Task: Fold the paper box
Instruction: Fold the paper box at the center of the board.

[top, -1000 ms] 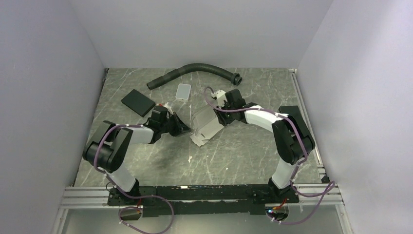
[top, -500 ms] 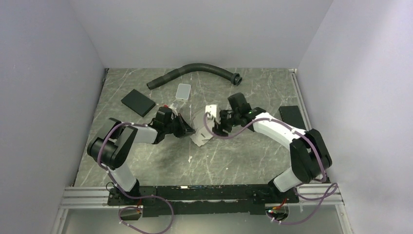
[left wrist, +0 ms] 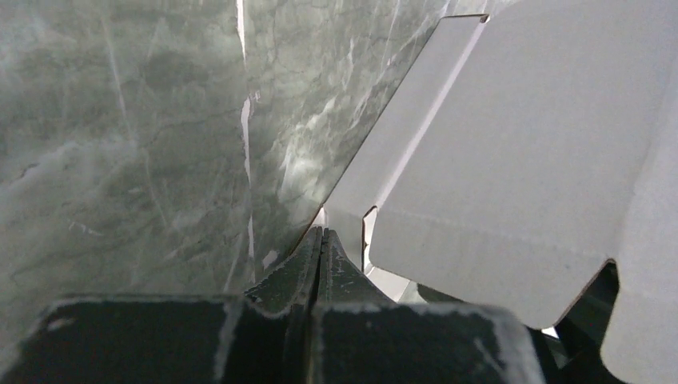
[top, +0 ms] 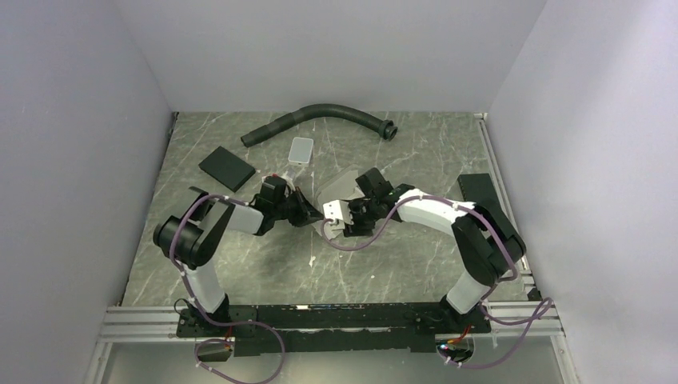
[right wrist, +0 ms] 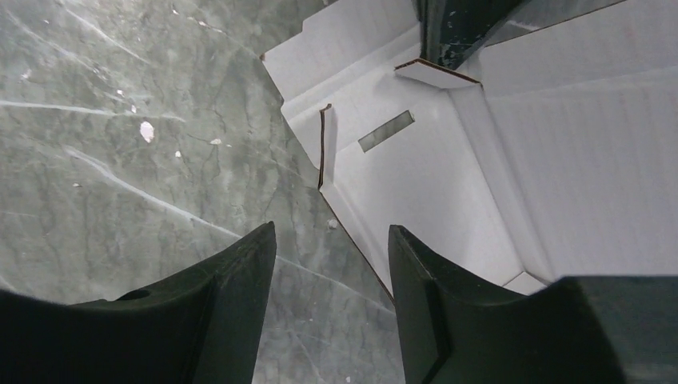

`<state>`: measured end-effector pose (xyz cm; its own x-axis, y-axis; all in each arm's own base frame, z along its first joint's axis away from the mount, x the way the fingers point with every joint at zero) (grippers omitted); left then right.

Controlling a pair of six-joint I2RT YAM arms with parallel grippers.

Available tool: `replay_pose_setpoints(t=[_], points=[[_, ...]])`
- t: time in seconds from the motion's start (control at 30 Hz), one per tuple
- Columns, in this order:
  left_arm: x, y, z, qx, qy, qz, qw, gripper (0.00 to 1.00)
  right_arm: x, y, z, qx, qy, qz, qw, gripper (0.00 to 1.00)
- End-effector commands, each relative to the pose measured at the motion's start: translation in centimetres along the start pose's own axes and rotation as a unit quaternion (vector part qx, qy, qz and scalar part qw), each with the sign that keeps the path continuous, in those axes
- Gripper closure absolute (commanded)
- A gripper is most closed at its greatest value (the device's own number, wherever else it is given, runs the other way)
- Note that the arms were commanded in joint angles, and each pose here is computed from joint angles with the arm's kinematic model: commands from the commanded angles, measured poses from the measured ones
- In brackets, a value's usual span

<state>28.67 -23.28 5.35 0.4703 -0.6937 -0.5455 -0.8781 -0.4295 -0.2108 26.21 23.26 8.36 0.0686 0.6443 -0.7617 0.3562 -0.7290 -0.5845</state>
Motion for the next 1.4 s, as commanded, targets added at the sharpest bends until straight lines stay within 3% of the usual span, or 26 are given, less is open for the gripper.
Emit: replay_pose_setpoints(t=[0.0,0.3,0.4,0.77,0.93,1.13,1.27,1.37], points=[[0.7,-1.0,-2.3,0.01,0.043,-0.007,0.999,0.98,0.9,0.2,-0.6,-0.037,0.007,0.018,0.999,0.46],[1.7,-1.1,-2.8,0.004,0.052,-0.001,0.999,0.98,2.3,0.3,0.0,-0.056,-0.018,0.039,0.998,0.74],[1.6,-1.0,-2.8,0.003,0.053,0.0,0.999,0.98,2.2,0.1,0.1,-0.052,-0.02,0.04,0.998,0.72],[-2.1,-1.5,-1.6,0.031,-0.004,-0.051,0.998,0.92,-1.3,0.1,-0.3,-0.054,-0.023,0.016,0.998,0.49],[-4.9,-1.6,-2.1,0.064,-0.018,-0.082,0.994,0.91,-1.6,2.2,-0.6,-0.077,-0.029,0.042,0.996,0.5],[-8.9,-0.9,-2.3,0.08,0.008,-0.153,0.985,0.88,-1.1,3.3,-1.3,-0.084,-0.035,0.06,0.994,0.59],[-11.6,-0.7,-1.8,0.047,0.019,-0.215,0.975,0.53,-0.8,3.5,-1.5,-0.086,-0.037,0.058,0.994,0.66],[-12.9,-0.3,-1.8,0.036,0.053,-0.23,0.971,0.37,-0.6,3.5,-1.7,-0.086,-0.04,0.057,0.994,0.71]])
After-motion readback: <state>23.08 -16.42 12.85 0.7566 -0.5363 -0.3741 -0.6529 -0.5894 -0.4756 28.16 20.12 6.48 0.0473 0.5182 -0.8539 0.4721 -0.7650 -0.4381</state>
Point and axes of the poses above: each gripper's point midway between its finger pads, its own x axis out along the fingers, its own z axis along the line the jaws close on, y = z × x, the point moved 5 cm from there along -x, back along the fingers, and after that the axes turned 4 degrees about -x, right-handed, at the moved point
